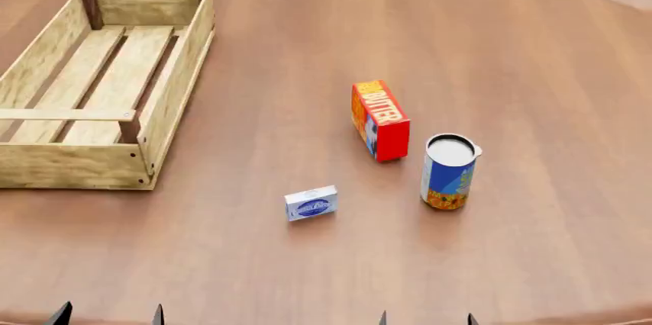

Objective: Pick up the cream cheese and put it in the tray.

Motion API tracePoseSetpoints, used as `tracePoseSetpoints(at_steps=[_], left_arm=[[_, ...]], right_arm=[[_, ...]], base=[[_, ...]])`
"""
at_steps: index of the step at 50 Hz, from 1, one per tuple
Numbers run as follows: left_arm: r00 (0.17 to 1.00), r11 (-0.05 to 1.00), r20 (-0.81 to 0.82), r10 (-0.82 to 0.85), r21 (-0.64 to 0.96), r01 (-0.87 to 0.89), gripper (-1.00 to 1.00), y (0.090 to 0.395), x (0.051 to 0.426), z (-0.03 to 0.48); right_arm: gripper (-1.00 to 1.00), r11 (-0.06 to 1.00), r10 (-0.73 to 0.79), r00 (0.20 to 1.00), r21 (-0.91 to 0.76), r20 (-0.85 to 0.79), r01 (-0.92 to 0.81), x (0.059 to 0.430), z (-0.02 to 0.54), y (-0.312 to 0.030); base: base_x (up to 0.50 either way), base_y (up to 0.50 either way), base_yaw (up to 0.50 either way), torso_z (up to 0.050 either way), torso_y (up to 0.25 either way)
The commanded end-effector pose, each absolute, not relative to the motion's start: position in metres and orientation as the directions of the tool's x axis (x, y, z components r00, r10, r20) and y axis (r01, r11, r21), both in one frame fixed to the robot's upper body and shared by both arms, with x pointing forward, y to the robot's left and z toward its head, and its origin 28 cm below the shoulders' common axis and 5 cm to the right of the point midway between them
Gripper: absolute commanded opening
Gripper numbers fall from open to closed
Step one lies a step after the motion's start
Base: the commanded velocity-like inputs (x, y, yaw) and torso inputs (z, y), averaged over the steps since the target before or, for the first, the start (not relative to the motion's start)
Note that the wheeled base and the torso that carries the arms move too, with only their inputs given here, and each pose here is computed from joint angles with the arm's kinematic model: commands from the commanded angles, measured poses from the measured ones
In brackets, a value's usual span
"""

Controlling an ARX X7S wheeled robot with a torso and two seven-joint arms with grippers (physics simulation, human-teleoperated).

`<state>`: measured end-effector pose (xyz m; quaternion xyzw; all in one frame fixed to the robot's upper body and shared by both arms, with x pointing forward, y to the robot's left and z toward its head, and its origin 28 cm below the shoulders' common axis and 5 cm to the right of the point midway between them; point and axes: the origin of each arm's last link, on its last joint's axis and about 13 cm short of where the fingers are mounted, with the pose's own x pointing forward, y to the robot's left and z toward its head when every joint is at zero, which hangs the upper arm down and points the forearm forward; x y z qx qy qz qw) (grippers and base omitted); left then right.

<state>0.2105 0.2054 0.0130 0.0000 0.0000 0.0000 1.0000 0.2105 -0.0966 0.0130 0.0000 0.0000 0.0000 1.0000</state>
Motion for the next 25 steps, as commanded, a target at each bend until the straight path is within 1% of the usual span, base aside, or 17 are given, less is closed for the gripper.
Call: tracePoseSetpoints(at_steps=[1,3,9,11,14,16,17,18,20,21,22,25], left_arm=[[1.0,1.0,0.0,0.0,0.01,0.0,1.0,0.206,0.21,0.013],[1.0,1.0,0.007,-0.014,-0.017,0.014,1.0,0.205,0.208,0.016],[1.0,1.0,-0.002,-0.011,-0.018,0.011,1.0,0.206,0.209,0.021],[0.999,1.0,0.033,0.001,-0.011,-0.001,1.0,0.207,0.208,0.026],[0.995,1.0,0.097,0.017,-0.014,-0.016,1.0,0.208,0.208,0.033],[0.981,0.999,0.187,0.046,-0.011,-0.045,1.0,0.209,0.209,0.038],[0.976,0.999,0.211,0.05,-0.02,-0.047,1.0,0.209,0.208,0.04],[0.966,0.999,0.256,0.038,-0.03,-0.031,1.0,0.209,0.207,0.046],[0.951,0.998,0.303,0.062,-0.011,-0.061,1.0,0.209,0.206,0.049],[0.935,0.998,0.351,0.053,-0.045,-0.039,1.0,0.21,0.203,0.056],[0.918,0.997,0.39,0.071,-0.057,-0.053,1.0,0.21,0.202,0.06],[0.87,0.996,0.485,0.094,-0.047,-0.082,1.0,0.21,0.199,0.069]], right_arm=[[1.0,1.0,0.0,1.0,-0.014,0.0,0.0,0.209,0.014,-0.096],[1.0,1.0,0.005,1.0,-0.009,0.013,-0.005,0.209,0.016,-0.096],[1.0,1.0,-0.001,0.999,-0.021,0.033,0.002,0.207,0.023,-0.095],[1.0,0.999,-0.004,0.999,-0.033,0.044,0.005,0.208,0.025,-0.095],[1.0,0.999,-0.024,0.997,-0.039,0.077,0.027,0.209,0.029,-0.095],[1.0,0.998,-0.045,0.989,-0.041,0.144,0.051,0.209,0.034,-0.096],[1.0,0.997,-0.052,0.987,-0.043,0.15,0.059,0.209,0.035,-0.096],[1.0,0.997,-0.052,0.979,-0.046,0.199,0.062,0.207,0.039,-0.096],[1.0,0.996,-0.063,0.972,-0.044,0.228,0.075,0.206,0.042,-0.096],[1.0,0.995,-0.075,0.96,-0.038,0.27,0.089,0.204,0.046,-0.097],[1.0,0.995,-0.075,0.953,-0.041,0.293,0.09,0.202,0.048,-0.097],[1.0,0.992,-0.089,0.93,-0.05,0.356,0.115,0.198,0.051,-0.096]], base=[[0.0,0.0,0.0,0.0,0.0],[0.0,0.0,0.0,0.0,0.0],[0.0,0.0,0.0,0.0,0.0],[0.0,0.0,0.0,0.0,0.0],[0.0,0.0,0.0,0.0,0.0],[0.0,0.0,0.0,0.0,0.0],[0.0,0.0,0.0,0.0,0.0],[0.0,0.0,0.0,0.0,0.0],[0.0,0.0,0.0,0.0,0.0],[0.0,0.0,0.0,0.0,0.0],[0.0,0.0,0.0,0.0,0.0],[0.0,0.0,0.0,0.0,0.0]])
